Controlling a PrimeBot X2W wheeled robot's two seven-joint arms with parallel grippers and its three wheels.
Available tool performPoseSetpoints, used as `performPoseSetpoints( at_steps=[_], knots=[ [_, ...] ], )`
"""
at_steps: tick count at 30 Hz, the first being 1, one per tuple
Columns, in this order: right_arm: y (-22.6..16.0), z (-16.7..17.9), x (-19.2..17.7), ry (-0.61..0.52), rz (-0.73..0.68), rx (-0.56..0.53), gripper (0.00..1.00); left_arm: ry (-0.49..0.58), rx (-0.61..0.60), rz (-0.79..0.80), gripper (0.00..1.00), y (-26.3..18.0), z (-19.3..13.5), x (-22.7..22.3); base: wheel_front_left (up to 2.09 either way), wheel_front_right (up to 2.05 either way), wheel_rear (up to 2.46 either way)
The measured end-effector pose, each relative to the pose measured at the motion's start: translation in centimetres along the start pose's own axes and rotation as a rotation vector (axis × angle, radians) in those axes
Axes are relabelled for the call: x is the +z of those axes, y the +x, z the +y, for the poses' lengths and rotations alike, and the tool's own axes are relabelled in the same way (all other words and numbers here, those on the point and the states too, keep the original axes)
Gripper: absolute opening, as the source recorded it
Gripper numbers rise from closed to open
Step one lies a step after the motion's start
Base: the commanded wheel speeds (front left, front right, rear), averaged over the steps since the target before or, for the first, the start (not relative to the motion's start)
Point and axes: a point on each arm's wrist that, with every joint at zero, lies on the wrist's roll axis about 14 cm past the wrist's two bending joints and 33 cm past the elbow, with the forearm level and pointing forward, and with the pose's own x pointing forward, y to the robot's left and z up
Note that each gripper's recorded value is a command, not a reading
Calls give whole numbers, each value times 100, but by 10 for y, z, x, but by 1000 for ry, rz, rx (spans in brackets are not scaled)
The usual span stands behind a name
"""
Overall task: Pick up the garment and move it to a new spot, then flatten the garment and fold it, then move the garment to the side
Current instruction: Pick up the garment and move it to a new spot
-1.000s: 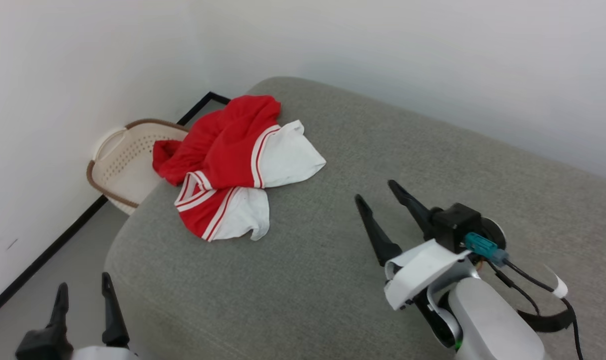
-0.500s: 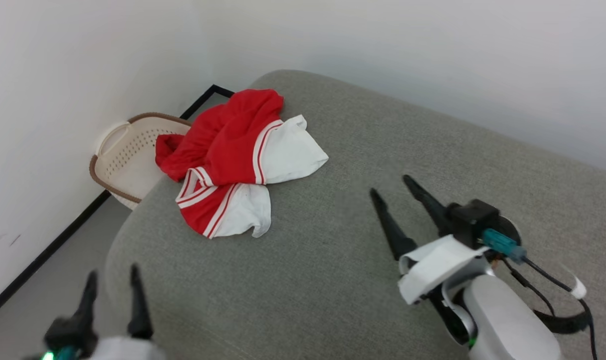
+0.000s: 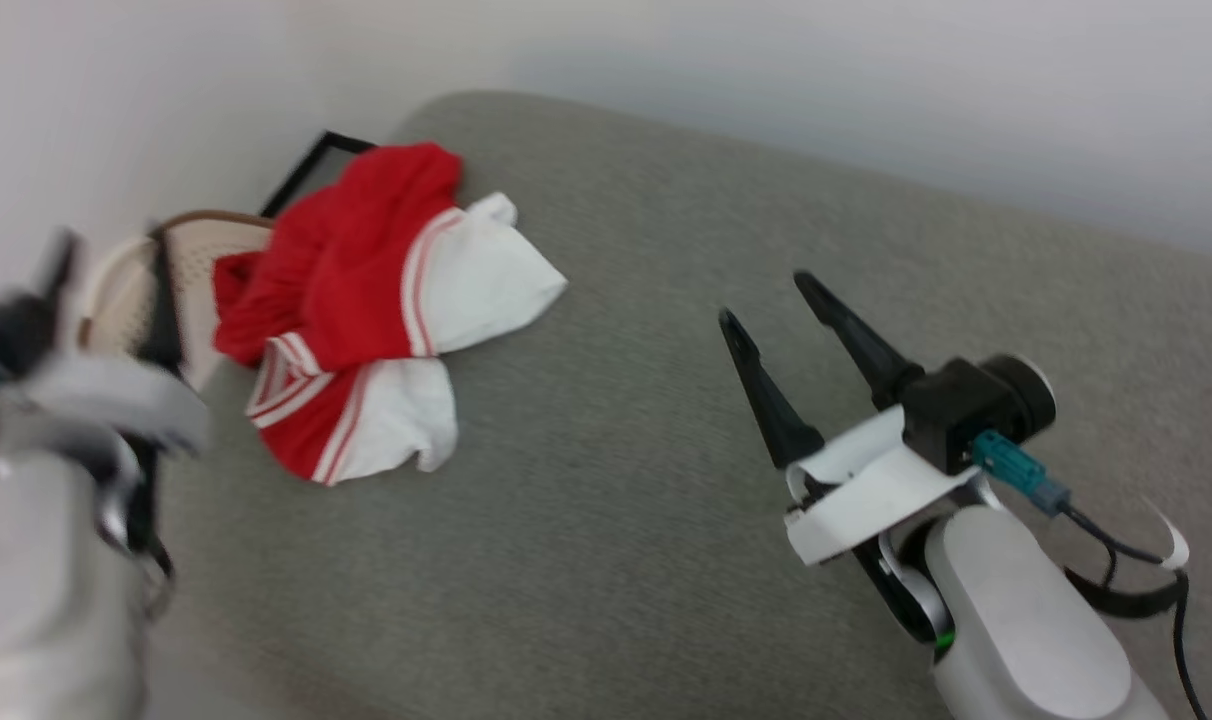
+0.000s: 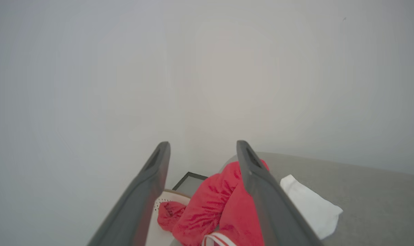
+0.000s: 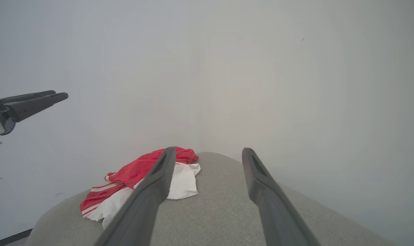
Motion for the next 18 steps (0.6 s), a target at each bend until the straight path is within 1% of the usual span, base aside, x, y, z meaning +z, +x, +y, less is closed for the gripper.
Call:
performPoseSetpoints(
  at_steps=[3, 7, 10, 14, 17, 18],
  knots=[
    [0, -15, 3, 1, -25, -26, 100, -10, -15, 17, 100, 38, -7, 6, 0, 0, 0],
    [-12, -42, -3, 8, -26, -91, 100, 19, -44, 143, 100, 82, -21, -13, 0, 0, 0],
    [-26, -62, -14, 20, -8, -149, 100, 13, -88, 350, 100, 100, -48, -56, 0, 0, 0],
    [-46, -87, -27, 21, 25, -224, 100, 16, -162, 601, 100, 106, -85, -109, 0, 0, 0],
    [-58, -99, -36, 21, 47, -262, 100, 30, -185, 775, 100, 100, -99, -144, 0, 0, 0],
    [-62, -102, -38, 21, 53, -273, 100, 20, -185, 845, 100, 95, -102, -157, 0, 0, 0]
  ],
)
